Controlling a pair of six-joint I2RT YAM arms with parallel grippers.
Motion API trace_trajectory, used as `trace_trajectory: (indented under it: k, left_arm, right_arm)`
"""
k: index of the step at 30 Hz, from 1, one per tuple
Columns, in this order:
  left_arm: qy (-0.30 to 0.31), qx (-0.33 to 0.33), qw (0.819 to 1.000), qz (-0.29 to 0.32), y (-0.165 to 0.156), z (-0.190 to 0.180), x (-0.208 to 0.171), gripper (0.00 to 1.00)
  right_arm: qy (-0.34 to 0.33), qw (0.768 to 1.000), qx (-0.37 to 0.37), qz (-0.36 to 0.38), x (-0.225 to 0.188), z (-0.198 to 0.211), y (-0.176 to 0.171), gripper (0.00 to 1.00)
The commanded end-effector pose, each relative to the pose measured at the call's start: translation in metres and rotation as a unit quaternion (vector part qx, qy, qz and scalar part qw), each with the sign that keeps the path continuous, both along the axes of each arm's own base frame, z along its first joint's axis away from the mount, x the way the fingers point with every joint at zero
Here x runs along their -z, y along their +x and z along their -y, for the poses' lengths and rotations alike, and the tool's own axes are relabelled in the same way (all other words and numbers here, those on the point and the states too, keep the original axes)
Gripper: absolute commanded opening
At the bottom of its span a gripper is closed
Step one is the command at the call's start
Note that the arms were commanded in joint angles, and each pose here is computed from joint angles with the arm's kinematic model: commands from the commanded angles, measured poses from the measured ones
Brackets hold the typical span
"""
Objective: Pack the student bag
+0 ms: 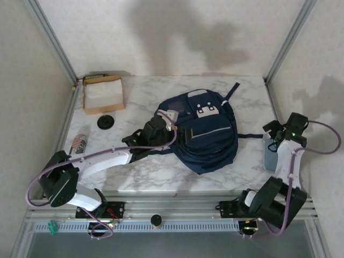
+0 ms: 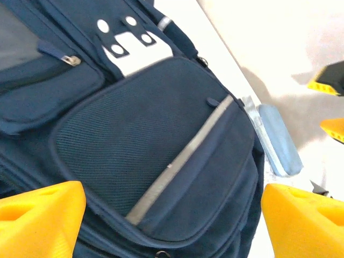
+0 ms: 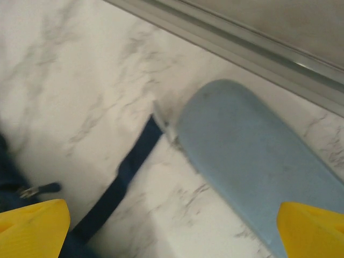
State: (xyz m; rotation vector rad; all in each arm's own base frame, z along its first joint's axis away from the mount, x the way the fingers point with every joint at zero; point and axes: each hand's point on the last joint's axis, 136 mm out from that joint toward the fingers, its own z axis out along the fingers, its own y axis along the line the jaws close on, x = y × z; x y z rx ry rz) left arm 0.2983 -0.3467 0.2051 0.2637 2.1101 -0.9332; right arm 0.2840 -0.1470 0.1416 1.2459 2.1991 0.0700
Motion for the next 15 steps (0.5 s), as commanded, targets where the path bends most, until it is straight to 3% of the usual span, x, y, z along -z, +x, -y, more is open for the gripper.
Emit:
trace_trajectory:
  k: [1, 6, 11, 15]
  left_arm:
    - [-0.011, 0.021, 1.0, 0.005, -0.003, 0.023, -0.012, 0.85]
    - [-0.017, 0.023, 1.0, 0.01, -0.007, 0.037, -0.014, 0.88]
    - [-0.023, -0.005, 1.0, 0.002, -0.002, 0.036, -0.01, 0.97]
    - [-0.012, 0.001, 1.0, 0.016, -0.001, 0.039, -0.012, 0.98]
  right_arm:
    - [-0.054, 0.998, 0.033, 0.001, 0.007, 0.029, 0.004, 0.99]
    - [-0.106, 0.992, 0.062, -0.028, 0.022, 0.053, -0.001, 0.99]
    - [-0.064, 0.995, 0.063, -0.046, 0.058, 0.051, -0.004, 0.99]
    - [-0.012, 0.998, 0.036, -0.054, 0.09, 0.034, -0.001, 0.99]
